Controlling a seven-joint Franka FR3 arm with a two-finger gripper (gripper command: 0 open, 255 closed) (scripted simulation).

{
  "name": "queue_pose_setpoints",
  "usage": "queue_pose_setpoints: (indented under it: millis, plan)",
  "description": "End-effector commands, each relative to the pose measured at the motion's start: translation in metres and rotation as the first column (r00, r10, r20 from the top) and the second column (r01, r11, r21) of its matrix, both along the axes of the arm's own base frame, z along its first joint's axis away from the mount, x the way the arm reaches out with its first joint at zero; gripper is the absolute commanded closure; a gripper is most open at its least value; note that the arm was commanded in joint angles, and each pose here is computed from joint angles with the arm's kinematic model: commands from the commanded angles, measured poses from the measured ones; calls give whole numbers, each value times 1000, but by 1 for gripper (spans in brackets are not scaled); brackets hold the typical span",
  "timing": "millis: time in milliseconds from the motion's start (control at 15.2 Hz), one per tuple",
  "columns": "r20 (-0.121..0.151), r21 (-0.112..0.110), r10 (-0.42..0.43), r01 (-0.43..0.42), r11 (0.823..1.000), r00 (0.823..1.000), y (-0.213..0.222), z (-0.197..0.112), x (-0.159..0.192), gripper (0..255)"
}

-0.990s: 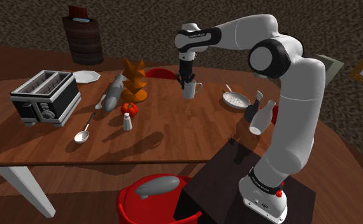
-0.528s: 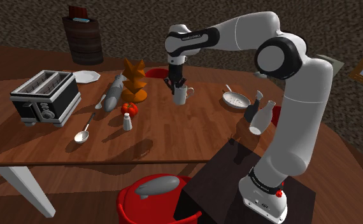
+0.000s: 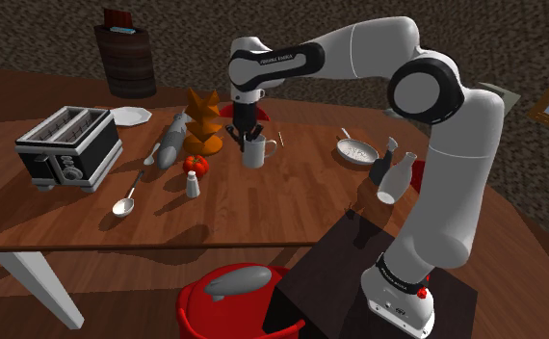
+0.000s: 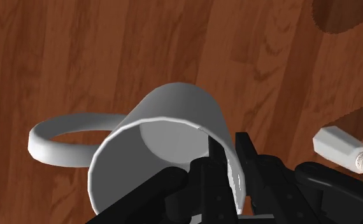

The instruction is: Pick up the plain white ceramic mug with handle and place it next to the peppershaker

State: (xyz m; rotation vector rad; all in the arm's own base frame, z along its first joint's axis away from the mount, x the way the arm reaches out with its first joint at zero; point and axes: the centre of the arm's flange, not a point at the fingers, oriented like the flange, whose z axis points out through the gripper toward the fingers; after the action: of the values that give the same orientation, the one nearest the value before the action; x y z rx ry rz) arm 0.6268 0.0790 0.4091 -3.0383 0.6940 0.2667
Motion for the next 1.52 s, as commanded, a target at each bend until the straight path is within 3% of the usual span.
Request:
queue_pose_setpoints:
  millis: [0,1452]
  plan:
    - [0,0,-1,1,1000,1000,14,-5,-3,255]
    - [0,0,-1,1,1000,1000,14,-121,-3,255]
